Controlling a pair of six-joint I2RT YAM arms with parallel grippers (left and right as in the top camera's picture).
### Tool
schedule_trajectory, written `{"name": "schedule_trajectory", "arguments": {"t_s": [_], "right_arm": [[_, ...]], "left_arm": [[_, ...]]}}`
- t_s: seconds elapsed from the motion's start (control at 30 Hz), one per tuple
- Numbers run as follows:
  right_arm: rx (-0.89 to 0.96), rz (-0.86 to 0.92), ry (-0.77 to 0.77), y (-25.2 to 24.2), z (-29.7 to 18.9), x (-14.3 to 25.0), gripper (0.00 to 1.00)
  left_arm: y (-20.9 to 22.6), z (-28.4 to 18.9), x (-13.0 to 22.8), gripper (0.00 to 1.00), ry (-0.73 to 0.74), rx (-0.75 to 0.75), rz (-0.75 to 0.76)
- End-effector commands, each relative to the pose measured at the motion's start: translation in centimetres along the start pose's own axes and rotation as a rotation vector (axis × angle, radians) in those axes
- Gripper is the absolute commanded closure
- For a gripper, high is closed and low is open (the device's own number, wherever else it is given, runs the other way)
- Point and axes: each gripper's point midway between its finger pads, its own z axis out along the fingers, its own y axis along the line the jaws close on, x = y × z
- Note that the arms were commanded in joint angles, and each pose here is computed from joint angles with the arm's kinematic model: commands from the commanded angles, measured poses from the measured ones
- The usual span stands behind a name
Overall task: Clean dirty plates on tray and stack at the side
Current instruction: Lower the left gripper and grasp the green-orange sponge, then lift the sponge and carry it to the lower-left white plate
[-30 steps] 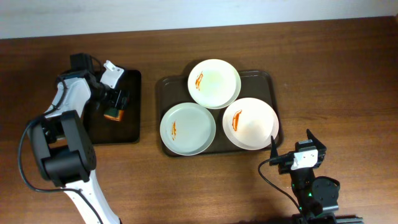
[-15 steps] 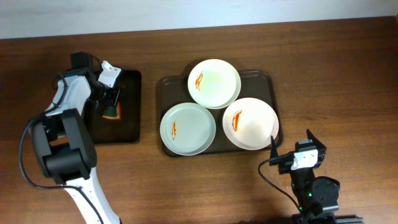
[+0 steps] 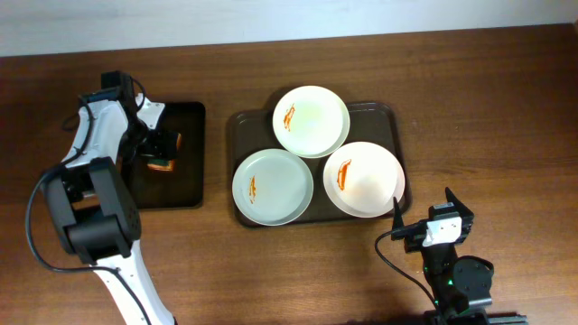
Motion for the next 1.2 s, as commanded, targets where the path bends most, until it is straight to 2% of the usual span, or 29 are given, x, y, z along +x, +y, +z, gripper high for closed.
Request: {"name": "schedule_trajectory", "arguments": {"t_s": [0.0,0.03,0.07,0.1,0.13,0.17,0.33,0.4,0.53,0.67,0.77,0.87,0.93,1.0,1.07,1.17], "right_arm": [[0.001,-0.003,0.008,0.1,0.0,0.3,0.02],[0.001,-0.003,0.008,0.1,0.0,0.3,0.02],[0.001,-0.003,0.008,0.1,0.0,0.3,0.02],[0.001,-0.003,0.008,0.1,0.0,0.3,0.02],[0.001,-0.003,0.008,0.1,0.0,0.3,0.02],[0.001,-0.003,0.008,0.1,0.0,0.3,0.02],[0.001,-0.003,0.008,0.1,0.0,0.3,0.02],[0.001,-0.003,0.008,0.1,0.0,0.3,0.02],[0.001,-0.003,0.008,0.1,0.0,0.3,0.02],[0.001,-0.003,0.008,0.1,0.0,0.3,0.02],[0.001,-0.003,0.008,0.1,0.0,0.3,0.01],[0.001,-0.003,0.008,0.1,0.0,0.3,0.02],[0.001,-0.003,0.008,0.1,0.0,0.3,0.02],[0.001,-0.003,0.008,0.1,0.0,0.3,0.02],[0.001,-0.003,0.008,0.1,0.0,0.3,0.02],[0.001,-0.003,0.008,0.1,0.0,0.3,0.02]], "left_arm": [[-0.1,2.2,1.2,0.20,0.060,0.016,0.004],[-0.4,2.3,1.2,0.23,0.055,0.033,0.015],[-0.7,2.3,1.0,0.30,0.048,0.049,0.022],[-0.6,2.2,1.0,0.60,0.048,0.048,0.022],[-0.6,2.2,1.0,0.84,0.048,0.048,0.021],[-0.6,2.2,1.0,0.99,0.048,0.048,0.020],[-0.5,-1.0,0.1,1.00,0.048,0.046,-0.063],[-0.5,-3.7,-0.6,1.00,0.044,0.044,-0.104],[-2.7,-10.8,-2.7,1.00,-0.036,0.168,-0.116],[-3.6,-15.3,-3.3,1.00,-0.091,0.199,-0.135],[-3.4,-15.2,-2.7,1.00,-0.064,0.186,-0.138],[-3.0,-12.3,-1.7,1.00,0.005,0.169,-0.147],[-3.9,-9.7,-0.9,1.00,0.055,0.222,-0.184],[-6.1,-8.2,0.3,1.00,0.106,0.344,-0.206],[-6.5,-8.2,0.9,1.00,0.130,0.367,-0.215],[-6.3,-11.1,0.9,1.00,0.117,0.364,-0.223]]}}
